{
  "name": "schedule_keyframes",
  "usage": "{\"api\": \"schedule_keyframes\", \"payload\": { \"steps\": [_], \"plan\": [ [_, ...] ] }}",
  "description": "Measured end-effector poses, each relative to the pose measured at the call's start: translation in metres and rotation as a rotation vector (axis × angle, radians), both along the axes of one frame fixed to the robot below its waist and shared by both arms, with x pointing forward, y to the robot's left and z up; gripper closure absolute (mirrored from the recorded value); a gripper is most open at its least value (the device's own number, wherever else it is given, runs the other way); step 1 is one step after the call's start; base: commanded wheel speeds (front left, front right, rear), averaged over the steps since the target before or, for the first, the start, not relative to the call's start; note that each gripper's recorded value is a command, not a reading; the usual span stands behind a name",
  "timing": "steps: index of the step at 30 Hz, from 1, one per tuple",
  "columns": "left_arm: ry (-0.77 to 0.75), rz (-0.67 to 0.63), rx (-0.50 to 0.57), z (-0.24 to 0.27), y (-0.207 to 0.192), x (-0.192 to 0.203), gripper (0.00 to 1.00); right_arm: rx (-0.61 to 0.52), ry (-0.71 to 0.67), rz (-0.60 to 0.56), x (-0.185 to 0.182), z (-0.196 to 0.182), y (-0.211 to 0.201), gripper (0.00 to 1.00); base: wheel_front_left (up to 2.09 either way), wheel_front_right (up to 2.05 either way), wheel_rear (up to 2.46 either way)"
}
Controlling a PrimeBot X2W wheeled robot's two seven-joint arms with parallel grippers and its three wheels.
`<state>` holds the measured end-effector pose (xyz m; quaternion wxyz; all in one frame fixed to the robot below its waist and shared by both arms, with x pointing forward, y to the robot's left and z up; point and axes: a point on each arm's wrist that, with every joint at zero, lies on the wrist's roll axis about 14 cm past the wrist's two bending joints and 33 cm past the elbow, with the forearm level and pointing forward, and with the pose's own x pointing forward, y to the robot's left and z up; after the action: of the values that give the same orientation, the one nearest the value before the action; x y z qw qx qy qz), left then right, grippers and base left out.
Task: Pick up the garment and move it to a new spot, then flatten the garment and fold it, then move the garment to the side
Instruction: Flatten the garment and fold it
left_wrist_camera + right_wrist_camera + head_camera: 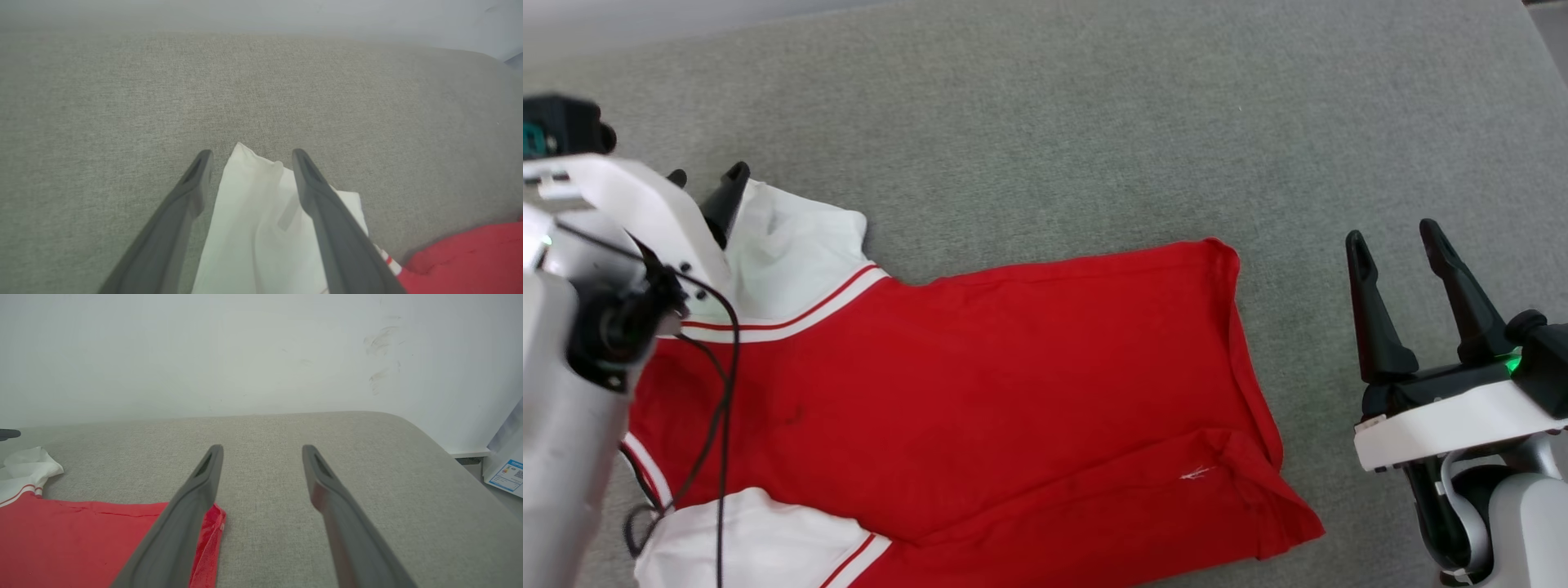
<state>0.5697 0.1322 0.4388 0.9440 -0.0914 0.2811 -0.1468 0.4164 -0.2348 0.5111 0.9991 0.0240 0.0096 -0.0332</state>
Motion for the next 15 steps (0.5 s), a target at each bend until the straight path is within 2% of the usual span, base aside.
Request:
{"api": "schedule_keyframes", "payload": {
  "steps": [7,15],
  "plan": [
    [0.331,-0.075,0.040,-0.032,-0.002,0.000,0.00,0.011,0.041,-0.031,-0.004,-0.016,-0.007,0.00,0.00,0.00,0.00],
    [0.555,-0.097,0.069,-0.066,-0.006,-0.012,0.00,0.034,0.083,-0.070,-0.010,-0.033,-0.017,0.00,0.00,0.00,0.00]
  ]
}}
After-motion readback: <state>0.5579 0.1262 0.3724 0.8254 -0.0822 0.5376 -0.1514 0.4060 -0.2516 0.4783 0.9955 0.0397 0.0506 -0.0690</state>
